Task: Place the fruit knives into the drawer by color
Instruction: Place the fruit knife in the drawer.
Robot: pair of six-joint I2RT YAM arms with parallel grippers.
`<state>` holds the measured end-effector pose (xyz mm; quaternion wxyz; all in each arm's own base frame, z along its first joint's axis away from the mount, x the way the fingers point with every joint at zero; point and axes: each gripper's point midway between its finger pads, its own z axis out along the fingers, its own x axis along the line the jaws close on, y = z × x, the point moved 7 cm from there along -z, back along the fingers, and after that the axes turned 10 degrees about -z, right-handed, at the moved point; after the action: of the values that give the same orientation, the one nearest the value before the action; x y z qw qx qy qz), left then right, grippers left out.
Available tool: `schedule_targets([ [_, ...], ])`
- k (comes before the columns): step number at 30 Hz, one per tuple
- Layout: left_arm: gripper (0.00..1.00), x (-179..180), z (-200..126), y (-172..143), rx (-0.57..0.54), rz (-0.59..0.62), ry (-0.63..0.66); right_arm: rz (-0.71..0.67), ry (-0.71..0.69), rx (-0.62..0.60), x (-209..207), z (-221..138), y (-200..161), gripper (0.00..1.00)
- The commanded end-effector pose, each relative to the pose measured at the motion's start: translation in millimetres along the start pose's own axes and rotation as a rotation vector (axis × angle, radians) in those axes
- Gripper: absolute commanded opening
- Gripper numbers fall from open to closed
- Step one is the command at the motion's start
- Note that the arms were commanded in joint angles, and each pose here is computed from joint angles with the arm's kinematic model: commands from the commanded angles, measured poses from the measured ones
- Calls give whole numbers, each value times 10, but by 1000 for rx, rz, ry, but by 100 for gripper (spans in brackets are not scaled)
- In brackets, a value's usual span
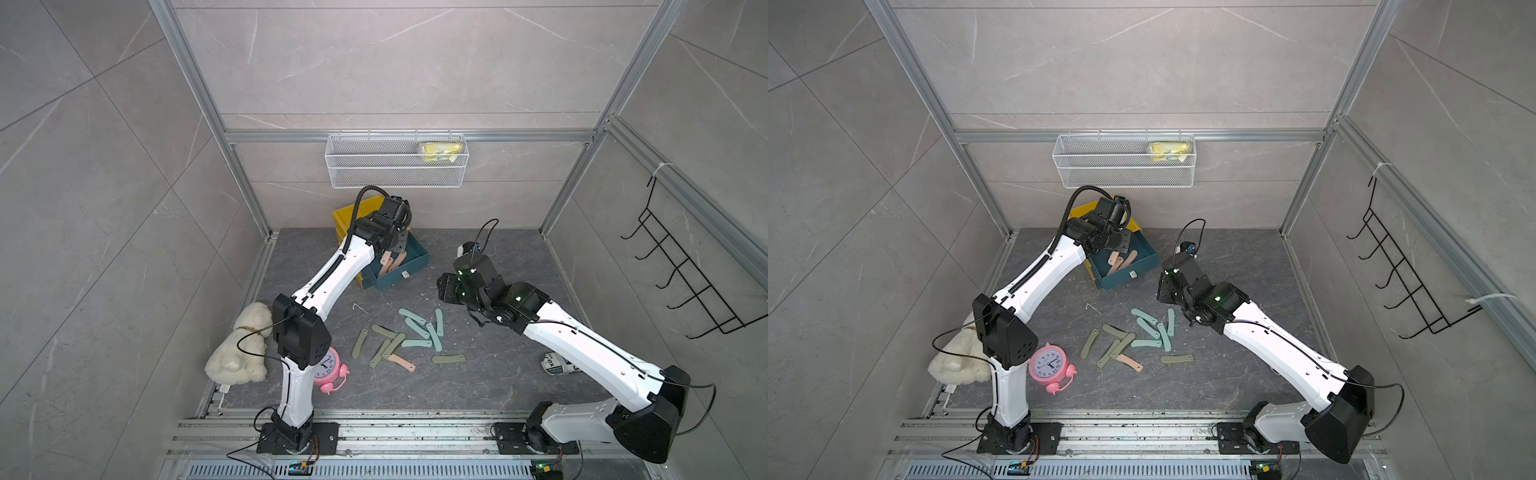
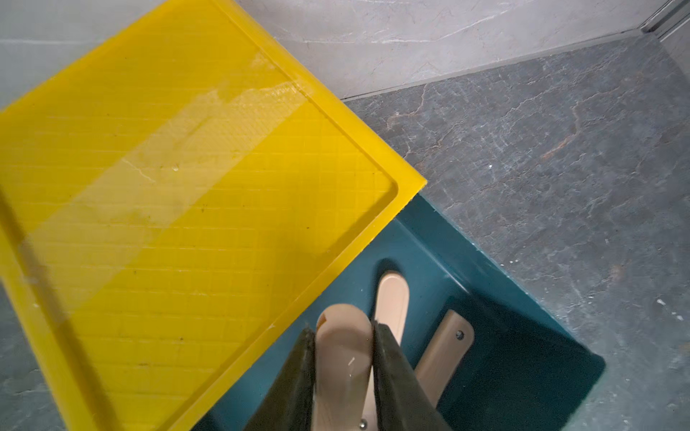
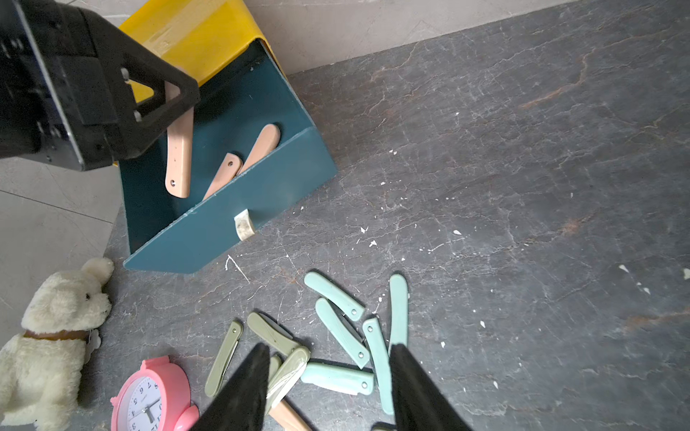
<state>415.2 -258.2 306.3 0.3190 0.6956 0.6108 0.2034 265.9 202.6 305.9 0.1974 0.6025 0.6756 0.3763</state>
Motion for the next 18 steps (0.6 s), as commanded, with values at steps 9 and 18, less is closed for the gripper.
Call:
schedule_targets([
  [9,66,-63,-358,168,-72,-43,-88,15,-1,17,-51,-37,-60,56],
  [18,81,74,-1304,27,-201,-167,-291,-105,162,159,194,150,-485,56],
])
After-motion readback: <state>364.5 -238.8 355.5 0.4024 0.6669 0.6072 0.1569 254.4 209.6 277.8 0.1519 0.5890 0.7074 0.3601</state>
